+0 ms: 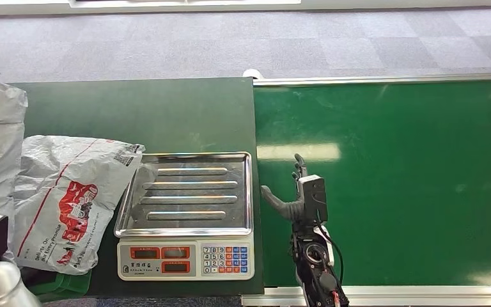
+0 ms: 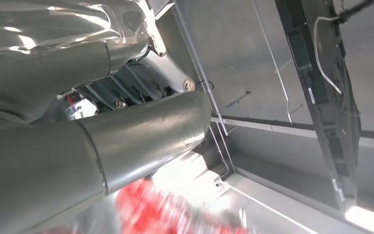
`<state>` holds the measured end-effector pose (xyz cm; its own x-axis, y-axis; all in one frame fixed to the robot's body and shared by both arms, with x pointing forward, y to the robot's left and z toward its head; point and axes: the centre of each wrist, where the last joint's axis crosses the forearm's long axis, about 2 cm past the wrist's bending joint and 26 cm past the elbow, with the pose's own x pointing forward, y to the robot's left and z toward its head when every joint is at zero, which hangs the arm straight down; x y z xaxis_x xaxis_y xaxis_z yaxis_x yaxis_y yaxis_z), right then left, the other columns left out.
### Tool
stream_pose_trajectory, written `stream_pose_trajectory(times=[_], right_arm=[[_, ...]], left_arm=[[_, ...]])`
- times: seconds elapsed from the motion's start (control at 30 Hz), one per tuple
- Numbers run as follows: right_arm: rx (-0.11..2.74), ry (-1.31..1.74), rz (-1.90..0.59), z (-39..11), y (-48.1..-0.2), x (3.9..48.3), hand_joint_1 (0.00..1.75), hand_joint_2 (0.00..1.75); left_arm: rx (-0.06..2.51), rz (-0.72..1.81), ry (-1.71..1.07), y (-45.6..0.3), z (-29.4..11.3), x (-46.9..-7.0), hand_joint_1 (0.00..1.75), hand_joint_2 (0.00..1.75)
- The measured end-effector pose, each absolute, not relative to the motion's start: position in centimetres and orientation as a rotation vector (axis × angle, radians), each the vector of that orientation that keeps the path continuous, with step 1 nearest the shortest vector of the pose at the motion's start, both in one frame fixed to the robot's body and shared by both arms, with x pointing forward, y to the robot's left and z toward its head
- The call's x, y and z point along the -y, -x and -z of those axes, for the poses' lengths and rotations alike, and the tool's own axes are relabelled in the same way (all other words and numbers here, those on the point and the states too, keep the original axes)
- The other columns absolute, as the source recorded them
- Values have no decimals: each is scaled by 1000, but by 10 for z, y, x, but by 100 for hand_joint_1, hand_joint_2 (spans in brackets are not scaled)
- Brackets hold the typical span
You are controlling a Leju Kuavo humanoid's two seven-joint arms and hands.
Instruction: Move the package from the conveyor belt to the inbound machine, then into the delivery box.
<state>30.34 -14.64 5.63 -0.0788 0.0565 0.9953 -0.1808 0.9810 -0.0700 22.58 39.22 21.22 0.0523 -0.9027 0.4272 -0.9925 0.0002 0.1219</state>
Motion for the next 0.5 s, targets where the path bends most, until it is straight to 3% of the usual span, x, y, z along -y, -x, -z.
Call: stream_pose_trajectory(times=[0.27, 0.33, 0.37, 0.47, 0.5], right_arm=[[1637, -93, -198, -55, -302, 148, 0, 175], [1637, -93, -198, -55, -302, 148, 0, 175], [1637, -92, -197, -55, -302, 148, 0, 175], [1640, -91, -195, -55, -300, 149, 0, 175], [1640, -91, -195, -55, -300, 149, 0, 175]], left_arm=[[1847, -311, -1979, -224, -208, -399, 165, 0], [1838, -307, -1984, -224, -207, -400, 158, 0], [1833, -301, -1988, -224, -207, -400, 143, 0], [1801, -264, -2010, -223, -205, -403, 30, 0], [1793, -256, -2015, -222, -205, -403, 5, 0]])
